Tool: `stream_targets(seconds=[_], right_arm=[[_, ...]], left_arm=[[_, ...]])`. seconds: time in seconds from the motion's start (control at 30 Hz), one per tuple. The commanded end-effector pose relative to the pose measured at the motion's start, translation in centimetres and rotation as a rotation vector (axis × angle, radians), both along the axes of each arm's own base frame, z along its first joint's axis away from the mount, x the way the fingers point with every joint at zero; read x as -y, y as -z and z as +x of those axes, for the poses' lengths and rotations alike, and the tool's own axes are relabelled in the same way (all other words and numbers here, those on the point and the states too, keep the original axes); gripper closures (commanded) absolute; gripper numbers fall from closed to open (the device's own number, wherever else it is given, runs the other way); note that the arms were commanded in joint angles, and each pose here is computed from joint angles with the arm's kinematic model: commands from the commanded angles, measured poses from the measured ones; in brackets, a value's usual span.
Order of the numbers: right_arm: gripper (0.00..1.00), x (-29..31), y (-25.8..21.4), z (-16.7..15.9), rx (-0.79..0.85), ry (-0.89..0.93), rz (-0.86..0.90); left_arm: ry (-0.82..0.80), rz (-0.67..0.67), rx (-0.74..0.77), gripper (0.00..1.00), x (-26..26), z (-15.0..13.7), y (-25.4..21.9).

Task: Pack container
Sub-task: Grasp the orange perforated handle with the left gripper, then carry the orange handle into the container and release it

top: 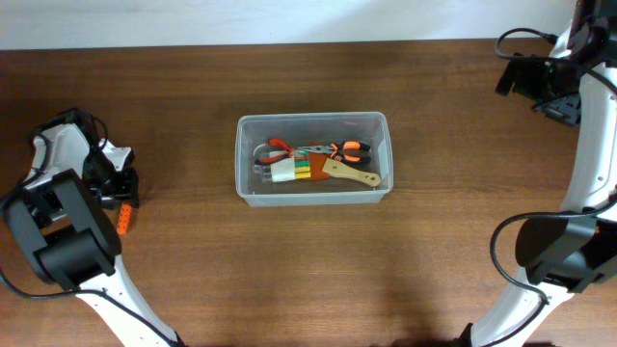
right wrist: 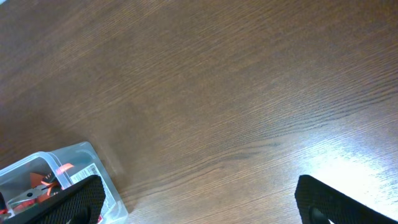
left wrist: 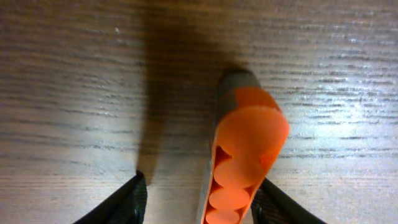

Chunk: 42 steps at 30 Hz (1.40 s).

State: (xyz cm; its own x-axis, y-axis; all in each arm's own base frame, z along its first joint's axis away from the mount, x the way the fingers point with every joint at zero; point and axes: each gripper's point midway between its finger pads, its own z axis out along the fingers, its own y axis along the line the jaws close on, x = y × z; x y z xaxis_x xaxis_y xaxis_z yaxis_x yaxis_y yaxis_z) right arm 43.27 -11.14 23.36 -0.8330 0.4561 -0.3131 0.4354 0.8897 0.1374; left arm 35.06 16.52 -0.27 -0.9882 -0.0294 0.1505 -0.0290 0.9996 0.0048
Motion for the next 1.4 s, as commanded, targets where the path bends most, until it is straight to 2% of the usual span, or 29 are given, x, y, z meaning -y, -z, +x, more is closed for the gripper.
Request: stream_targets(seconds=[0.0, 0.2, 0.33, 0.47, 0.67, 0.73, 0.9, 1.0, 1.1, 1.2, 1.37], right_arm=[[0.02, 0.0, 0.6, 0.0, -0.015, 0.008, 0.013], [0.02, 0.0, 0.6, 0.0, -0.015, 0.008, 0.013], [0.02, 0.0, 0.6, 0.0, -0.015, 0.008, 0.013], [0.02, 0.0, 0.6, 0.0, -0.015, 0.008, 0.013], [0.02, 0.0, 0.6, 0.0, -0.014, 0.008, 0.013], [0.02, 0.0, 0.6, 0.0, -0.015, 0.008, 0.013], [0.02, 0.0, 0.6, 0.0, -0.015, 0.008, 0.013], [0.02, 0.0, 0.6, 0.0, -0.015, 0.008, 0.013], [0.02, 0.0, 0.6, 0.0, -0.015, 0.008, 0.013], [0.02, 0.0, 0.6, 0.0, -0.014, 0.008, 0.013], [0.02, 0.0, 0.6, 0.0, -0.014, 0.008, 0.013]], left_arm=[[0.007, -0.049, -0.012, 0.57, 0.6, 0.0, 2.1], [0.007, -0.044, -0.001, 0.74, 0.5, 0.3, 2.0], [0.010, -0.040, 0.008, 0.98, 0.4, 1.0, 0.9], [-0.001, -0.025, 0.041, 0.98, 0.3, 2.7, -1.8], [0.072, -0.109, 0.231, 0.98, 4.6, 8.3, -11.3], [0.162, -0.146, 0.369, 0.98, 8.6, 10.7, -17.5], [0.463, -0.128, 0.667, 0.98, 17.8, 13.4, -27.7], [0.695, -0.127, 0.793, 0.98, 24.7, 13.7, -30.9], [0.977, -0.145, 0.823, 0.98, 32.0, 12.9, -30.8], [1.204, -0.184, 0.768, 0.98, 38.2, 11.7, -27.7], [1.368, -0.256, 0.610, 0.98, 44.3, 9.9, -20.5]])
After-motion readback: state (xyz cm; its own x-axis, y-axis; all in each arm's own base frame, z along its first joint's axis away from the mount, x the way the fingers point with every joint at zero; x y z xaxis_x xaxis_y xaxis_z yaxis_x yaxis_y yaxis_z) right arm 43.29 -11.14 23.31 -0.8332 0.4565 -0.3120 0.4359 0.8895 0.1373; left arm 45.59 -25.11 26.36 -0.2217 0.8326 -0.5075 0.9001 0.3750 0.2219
